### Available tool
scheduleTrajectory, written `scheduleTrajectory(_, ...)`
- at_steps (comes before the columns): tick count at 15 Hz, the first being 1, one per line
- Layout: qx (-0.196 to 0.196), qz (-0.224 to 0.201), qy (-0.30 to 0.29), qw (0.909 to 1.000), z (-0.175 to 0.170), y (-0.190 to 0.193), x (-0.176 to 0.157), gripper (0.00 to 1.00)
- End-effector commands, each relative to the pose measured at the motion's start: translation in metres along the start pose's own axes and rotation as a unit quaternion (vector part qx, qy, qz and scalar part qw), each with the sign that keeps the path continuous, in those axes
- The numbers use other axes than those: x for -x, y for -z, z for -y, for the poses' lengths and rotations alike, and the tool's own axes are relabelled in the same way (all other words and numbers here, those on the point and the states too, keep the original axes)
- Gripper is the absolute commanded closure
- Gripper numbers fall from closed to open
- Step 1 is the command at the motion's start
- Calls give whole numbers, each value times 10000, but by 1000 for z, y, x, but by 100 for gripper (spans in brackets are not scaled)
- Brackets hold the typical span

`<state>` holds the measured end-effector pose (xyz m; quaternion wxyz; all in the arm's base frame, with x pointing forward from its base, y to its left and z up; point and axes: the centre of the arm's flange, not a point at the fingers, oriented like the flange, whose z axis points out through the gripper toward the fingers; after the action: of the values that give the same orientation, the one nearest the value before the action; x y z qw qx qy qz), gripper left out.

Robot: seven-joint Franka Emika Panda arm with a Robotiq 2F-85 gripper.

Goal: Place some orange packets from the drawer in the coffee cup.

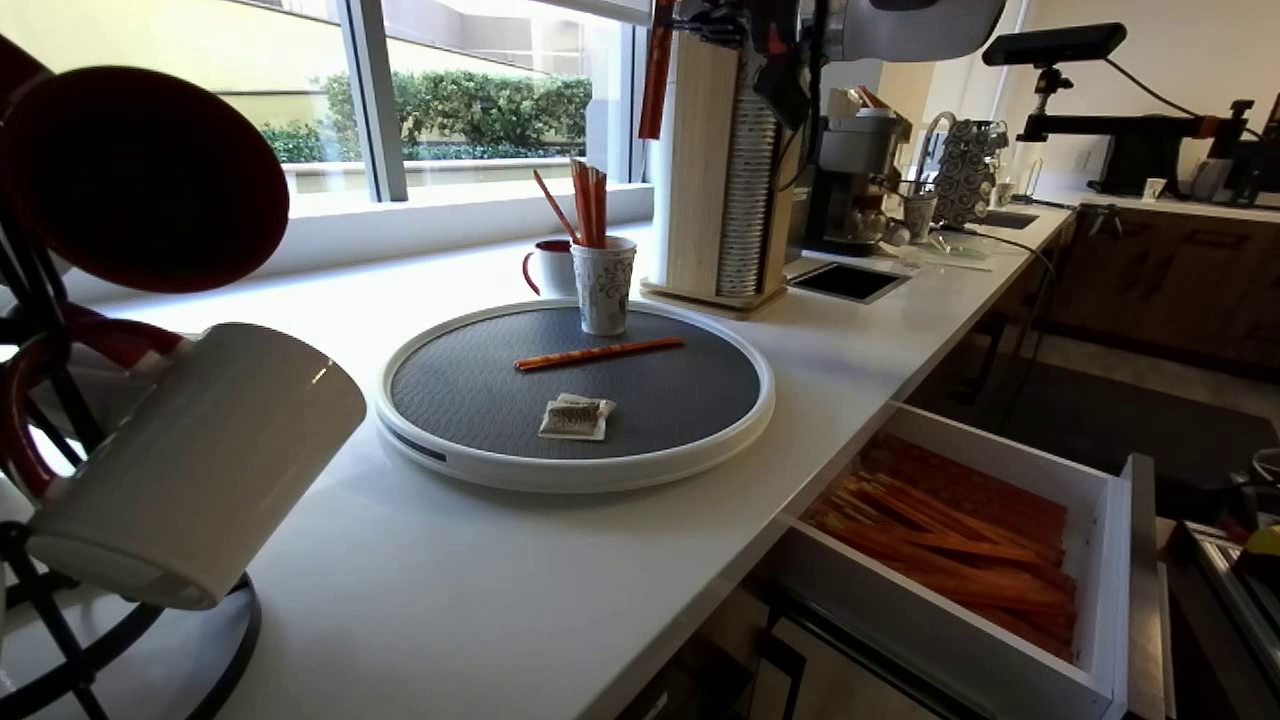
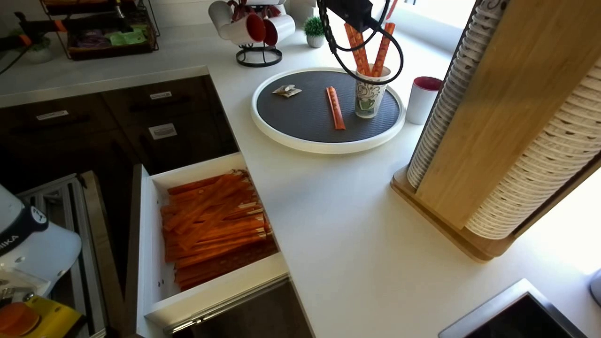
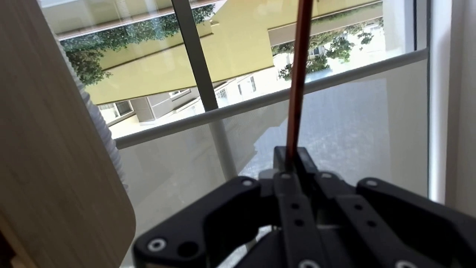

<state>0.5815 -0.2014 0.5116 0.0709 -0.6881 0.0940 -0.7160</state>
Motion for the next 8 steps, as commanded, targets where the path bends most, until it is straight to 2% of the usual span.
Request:
scheduleTrajectory(1, 76, -78, 83, 9999, 11, 12, 42, 98)
scheduleTrajectory(2, 42, 24, 38, 10000, -6, 3, 3, 93)
scheduleTrajectory(8, 79, 67, 44, 9999, -10, 6, 9, 93)
